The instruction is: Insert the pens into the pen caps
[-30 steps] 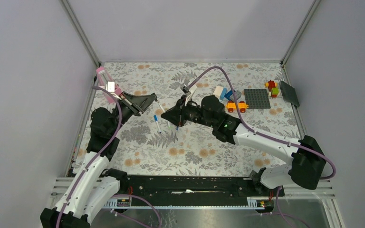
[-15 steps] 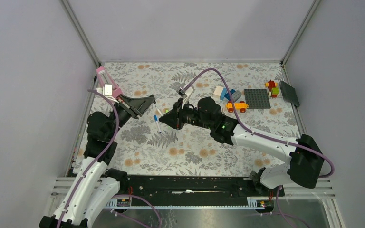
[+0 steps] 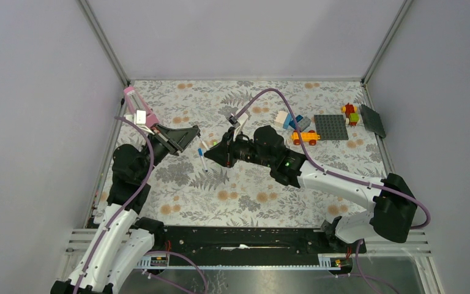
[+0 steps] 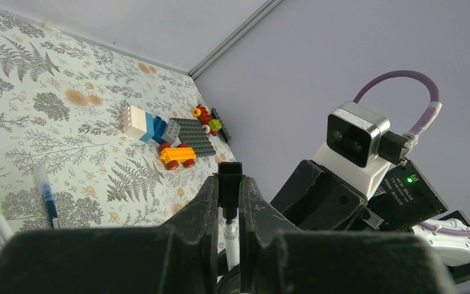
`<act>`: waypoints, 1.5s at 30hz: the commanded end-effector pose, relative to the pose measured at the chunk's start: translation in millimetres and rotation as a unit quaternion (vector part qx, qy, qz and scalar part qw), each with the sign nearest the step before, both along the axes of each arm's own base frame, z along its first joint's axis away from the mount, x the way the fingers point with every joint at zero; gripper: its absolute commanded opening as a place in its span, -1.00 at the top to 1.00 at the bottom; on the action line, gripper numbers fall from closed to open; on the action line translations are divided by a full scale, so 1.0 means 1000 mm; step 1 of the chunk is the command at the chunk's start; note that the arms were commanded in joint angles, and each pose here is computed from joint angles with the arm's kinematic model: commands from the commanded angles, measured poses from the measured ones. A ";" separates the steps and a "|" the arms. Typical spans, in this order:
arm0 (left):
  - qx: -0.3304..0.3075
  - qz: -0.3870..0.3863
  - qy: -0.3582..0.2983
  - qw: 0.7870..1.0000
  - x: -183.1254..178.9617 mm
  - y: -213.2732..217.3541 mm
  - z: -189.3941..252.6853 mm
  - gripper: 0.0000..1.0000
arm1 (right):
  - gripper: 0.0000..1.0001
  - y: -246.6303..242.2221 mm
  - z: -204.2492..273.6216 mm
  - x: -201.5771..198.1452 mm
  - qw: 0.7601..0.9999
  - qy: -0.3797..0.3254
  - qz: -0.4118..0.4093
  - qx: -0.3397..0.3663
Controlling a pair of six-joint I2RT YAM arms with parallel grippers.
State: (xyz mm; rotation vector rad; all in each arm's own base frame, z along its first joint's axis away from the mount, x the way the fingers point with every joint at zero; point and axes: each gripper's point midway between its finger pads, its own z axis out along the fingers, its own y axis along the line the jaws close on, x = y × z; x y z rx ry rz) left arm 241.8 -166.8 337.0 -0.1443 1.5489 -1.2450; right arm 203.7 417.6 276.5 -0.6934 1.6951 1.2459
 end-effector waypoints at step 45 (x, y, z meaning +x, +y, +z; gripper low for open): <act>-0.031 -0.025 -0.041 0.998 -0.014 -0.003 0.029 1.00 | 1.00 0.012 0.050 0.022 0.996 -0.048 -0.046 0.057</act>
